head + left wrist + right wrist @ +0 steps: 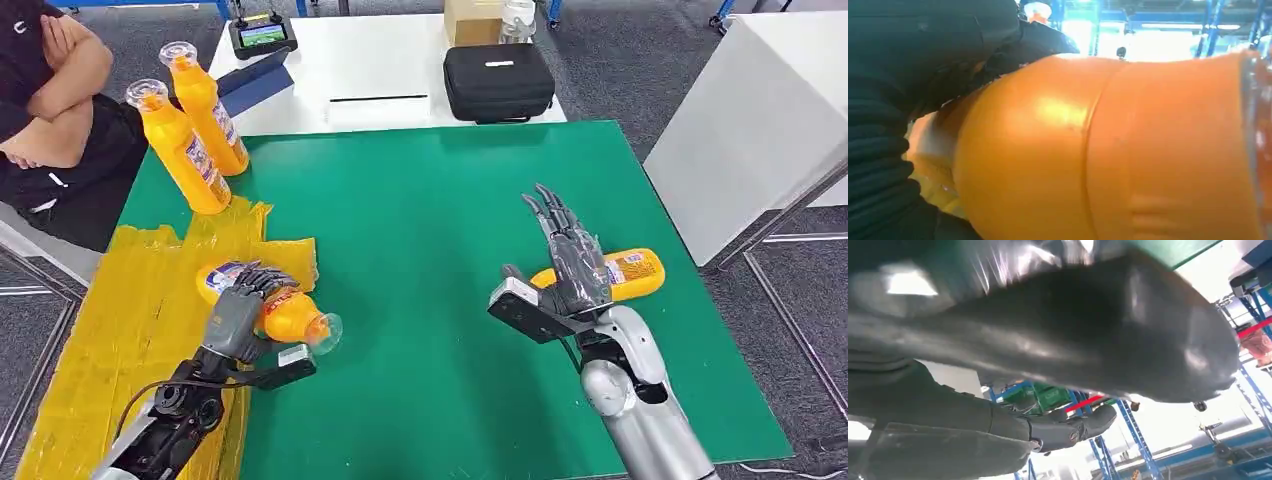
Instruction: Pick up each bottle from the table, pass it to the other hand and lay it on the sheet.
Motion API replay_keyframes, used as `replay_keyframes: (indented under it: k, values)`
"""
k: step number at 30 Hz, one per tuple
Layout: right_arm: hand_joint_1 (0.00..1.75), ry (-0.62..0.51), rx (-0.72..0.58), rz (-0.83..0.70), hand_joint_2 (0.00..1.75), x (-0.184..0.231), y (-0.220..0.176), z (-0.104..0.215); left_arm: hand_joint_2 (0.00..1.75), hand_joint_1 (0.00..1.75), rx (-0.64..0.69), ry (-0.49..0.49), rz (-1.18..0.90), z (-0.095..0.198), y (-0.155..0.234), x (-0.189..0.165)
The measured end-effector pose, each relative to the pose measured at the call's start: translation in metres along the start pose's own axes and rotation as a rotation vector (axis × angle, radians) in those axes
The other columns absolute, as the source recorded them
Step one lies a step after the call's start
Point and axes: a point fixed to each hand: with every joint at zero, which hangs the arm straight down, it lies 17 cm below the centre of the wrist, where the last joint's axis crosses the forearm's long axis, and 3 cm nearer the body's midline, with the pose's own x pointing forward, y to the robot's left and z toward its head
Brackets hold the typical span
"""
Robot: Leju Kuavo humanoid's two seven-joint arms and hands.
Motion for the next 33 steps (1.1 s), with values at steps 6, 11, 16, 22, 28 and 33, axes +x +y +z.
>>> replay_keyframes:
  k: [6,11,16,22,28,33]
  values:
    - [0.0,-0.009,-0.005,-0.01,0.0,0.0,-0.003,-0.001,1.75,0.0,-0.063,-0.01,-0.016,0.0,-0.012,0.0]
    - [0.0,-0.007,-0.004,-0.014,0.0,-0.001,-0.003,-0.001,0.0,0.0,-0.136,0.017,0.046,-0.011,-0.021,-0.007]
    - [0.0,-0.005,-0.004,-0.012,0.0,-0.003,-0.003,0.0,0.0,0.0,-0.172,0.059,0.184,-0.033,-0.013,-0.019]
    - [0.0,-0.002,-0.001,-0.009,0.0,-0.005,-0.003,0.001,0.0,0.0,-0.172,0.071,0.205,-0.042,-0.007,-0.027]
    - [0.0,-0.001,-0.003,0.001,0.0,-0.005,-0.002,0.003,0.0,0.0,-0.236,0.102,0.319,-0.039,-0.019,-0.025]
    - [0.0,0.004,-0.001,0.002,0.0,-0.007,0.0,0.005,0.0,0.0,-0.255,0.115,0.333,-0.032,-0.026,-0.026]
